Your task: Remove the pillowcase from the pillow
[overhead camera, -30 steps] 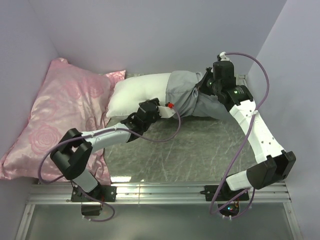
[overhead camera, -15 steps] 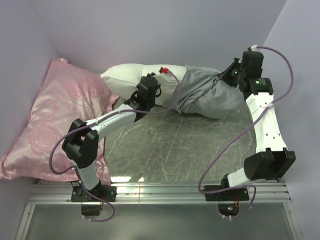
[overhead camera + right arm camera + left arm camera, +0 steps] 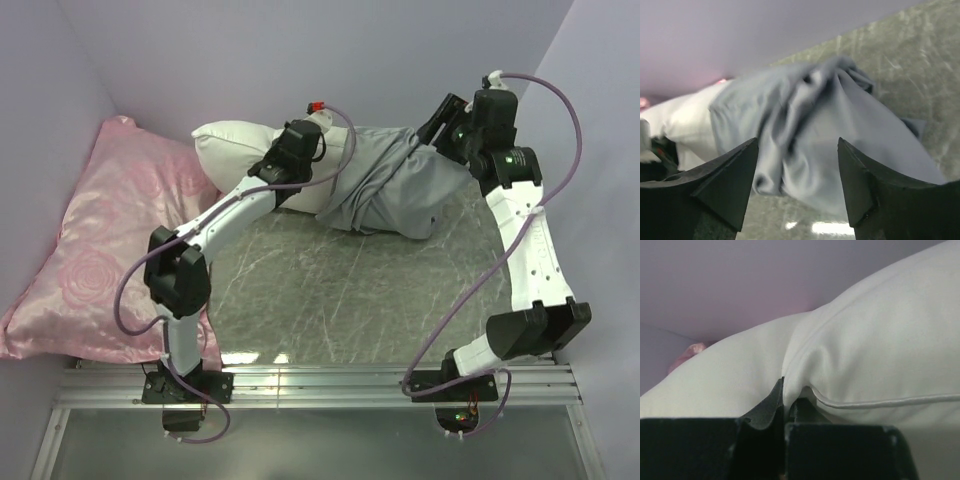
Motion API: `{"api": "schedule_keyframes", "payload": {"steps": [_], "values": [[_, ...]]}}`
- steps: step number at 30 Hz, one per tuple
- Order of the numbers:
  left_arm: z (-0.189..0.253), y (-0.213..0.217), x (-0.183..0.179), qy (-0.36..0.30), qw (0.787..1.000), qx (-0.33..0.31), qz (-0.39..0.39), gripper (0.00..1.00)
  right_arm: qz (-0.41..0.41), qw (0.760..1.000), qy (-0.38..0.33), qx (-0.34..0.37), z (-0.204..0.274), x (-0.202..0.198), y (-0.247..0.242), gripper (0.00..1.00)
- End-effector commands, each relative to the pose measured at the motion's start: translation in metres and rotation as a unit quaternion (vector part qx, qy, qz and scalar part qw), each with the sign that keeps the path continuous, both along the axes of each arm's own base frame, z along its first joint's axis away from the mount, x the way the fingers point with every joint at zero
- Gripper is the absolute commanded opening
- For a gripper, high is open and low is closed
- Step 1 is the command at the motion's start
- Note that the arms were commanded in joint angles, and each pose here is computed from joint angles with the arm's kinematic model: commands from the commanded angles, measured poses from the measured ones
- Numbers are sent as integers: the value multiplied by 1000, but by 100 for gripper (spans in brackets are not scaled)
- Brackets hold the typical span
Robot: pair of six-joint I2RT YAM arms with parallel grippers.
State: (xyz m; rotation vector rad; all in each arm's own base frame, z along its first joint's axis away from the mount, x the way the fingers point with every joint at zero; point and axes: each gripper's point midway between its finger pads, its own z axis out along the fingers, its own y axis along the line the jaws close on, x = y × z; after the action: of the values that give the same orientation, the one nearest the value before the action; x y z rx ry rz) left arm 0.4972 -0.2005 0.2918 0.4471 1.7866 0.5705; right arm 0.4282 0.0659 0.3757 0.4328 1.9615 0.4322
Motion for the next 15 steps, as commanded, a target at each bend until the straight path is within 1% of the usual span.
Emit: {"api": "schedule_keyframes", "payload": {"steps": [1,2,3,4,5,7,9,10,11,15], "values": [[44,-3,4,-25,997,-70,26,0,-46,997,-30,-46,13,-18,-25,72],[43,-7,5,-19,997,-71,21,0,-49,997,-46,-46,22,-29,-27,75],[41,-8,7,-17,997,-72,20,0,-53,996,-50,-50,20,-33,-29,77],[39,-9,6,-16,997,-73,17,0,-55,996,-35,-55,3,-36,-31,78],[40,-9,6,-16,997,-75,16,0,-63,995,-57,-54,12,-44,-35,80],[37,-9,5,-8,997,-78,13,0,-68,995,-52,-57,-6,-46,-39,83],[33,-12,6,0,997,-77,10,0,-72,994,-59,-51,-10,-53,-43,84],[32,-13,6,2,997,-75,9,0,-72,995,-59,-46,-23,-53,-43,85],[30,-14,6,5,997,-74,5,0,-59,995,-76,-33,-20,-58,-38,86],[29,-15,6,8,997,-75,1,0,-38,996,-79,-21,-44,-52,-31,87]]}}
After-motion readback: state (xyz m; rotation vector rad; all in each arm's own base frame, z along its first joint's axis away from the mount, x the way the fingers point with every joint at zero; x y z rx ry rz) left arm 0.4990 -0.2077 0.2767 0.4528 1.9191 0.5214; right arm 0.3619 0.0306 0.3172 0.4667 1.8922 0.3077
